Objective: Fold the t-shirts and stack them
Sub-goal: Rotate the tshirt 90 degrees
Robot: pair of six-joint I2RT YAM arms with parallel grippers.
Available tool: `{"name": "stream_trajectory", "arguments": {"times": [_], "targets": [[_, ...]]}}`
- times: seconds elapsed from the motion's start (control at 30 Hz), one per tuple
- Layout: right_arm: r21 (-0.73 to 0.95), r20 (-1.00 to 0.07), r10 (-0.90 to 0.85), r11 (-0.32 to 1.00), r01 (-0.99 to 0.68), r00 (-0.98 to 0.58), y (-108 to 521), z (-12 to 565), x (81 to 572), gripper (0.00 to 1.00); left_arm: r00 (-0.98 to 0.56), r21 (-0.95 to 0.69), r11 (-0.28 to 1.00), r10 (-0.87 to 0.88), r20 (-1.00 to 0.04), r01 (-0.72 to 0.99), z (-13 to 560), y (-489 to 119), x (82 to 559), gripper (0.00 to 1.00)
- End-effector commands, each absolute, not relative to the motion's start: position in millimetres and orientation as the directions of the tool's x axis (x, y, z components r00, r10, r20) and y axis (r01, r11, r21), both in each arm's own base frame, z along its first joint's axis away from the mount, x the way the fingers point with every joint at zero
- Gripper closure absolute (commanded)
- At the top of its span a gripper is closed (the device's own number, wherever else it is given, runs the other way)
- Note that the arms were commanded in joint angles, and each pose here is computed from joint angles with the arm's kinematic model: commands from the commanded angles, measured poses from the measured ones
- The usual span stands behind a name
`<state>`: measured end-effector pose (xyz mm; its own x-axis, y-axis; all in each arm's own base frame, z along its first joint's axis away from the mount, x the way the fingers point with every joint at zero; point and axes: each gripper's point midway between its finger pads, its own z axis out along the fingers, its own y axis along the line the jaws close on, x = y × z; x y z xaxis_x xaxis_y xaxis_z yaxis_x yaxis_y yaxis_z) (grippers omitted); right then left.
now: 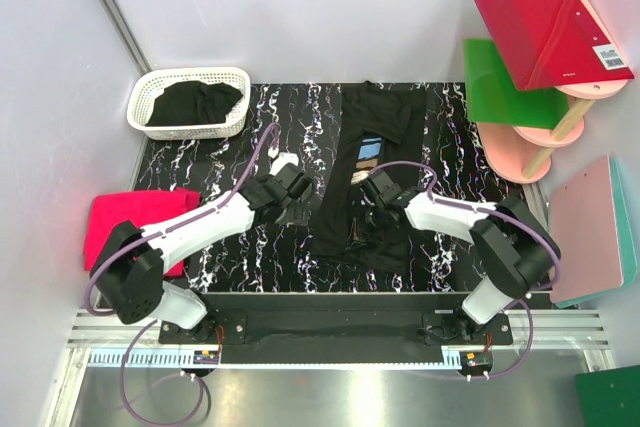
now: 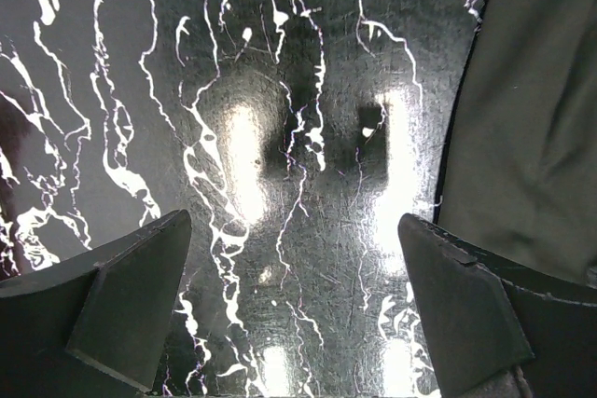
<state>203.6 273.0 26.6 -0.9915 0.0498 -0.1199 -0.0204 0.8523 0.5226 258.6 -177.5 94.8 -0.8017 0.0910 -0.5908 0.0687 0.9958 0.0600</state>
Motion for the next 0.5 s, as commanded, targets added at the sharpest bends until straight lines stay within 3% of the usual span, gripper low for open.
{"name": "stream_trajectory", "arguments": {"times": [0.0, 0.1, 0.13, 0.23, 0.47], "targets": [[0.552, -0.199, 0.042, 0.83, -0.077, -0.979, 280.2, 59.3, 212.0, 0.88, -0.803, 0.035, 0.998, 0.069, -0.592, 0.06, 89.2, -184.3, 263.6, 0.01], [0.542, -0.19, 0.035, 0.837, -0.075, -0.981, 279.9, 53.7, 211.4, 0.52, -0.804, 0.039, 0.997, 0.073, -0.59, 0.062, 87.7, -185.2, 264.6, 0.01], [0.538, -0.187, 0.035, 0.84, -0.073, -0.982, 279.4, 51.5, 212.0, 0.48, -0.803, 0.04, 0.997, 0.074, -0.592, 0.063, 87.9, -185.1, 265.0, 0.01], [0.526, -0.172, 0.03, 0.848, -0.066, -0.985, 278.3, 44.0, 210.3, 0.42, -0.801, 0.042, 0.997, 0.077, -0.593, 0.064, 88.1, -185.0, 265.5, 0.01], [0.523, -0.168, 0.027, 0.85, -0.066, -0.985, 281.5, 36.1, 213.6, 0.45, -0.804, 0.053, 0.997, 0.082, -0.588, 0.064, 85.2, -184.4, 266.0, 0.01]]}}
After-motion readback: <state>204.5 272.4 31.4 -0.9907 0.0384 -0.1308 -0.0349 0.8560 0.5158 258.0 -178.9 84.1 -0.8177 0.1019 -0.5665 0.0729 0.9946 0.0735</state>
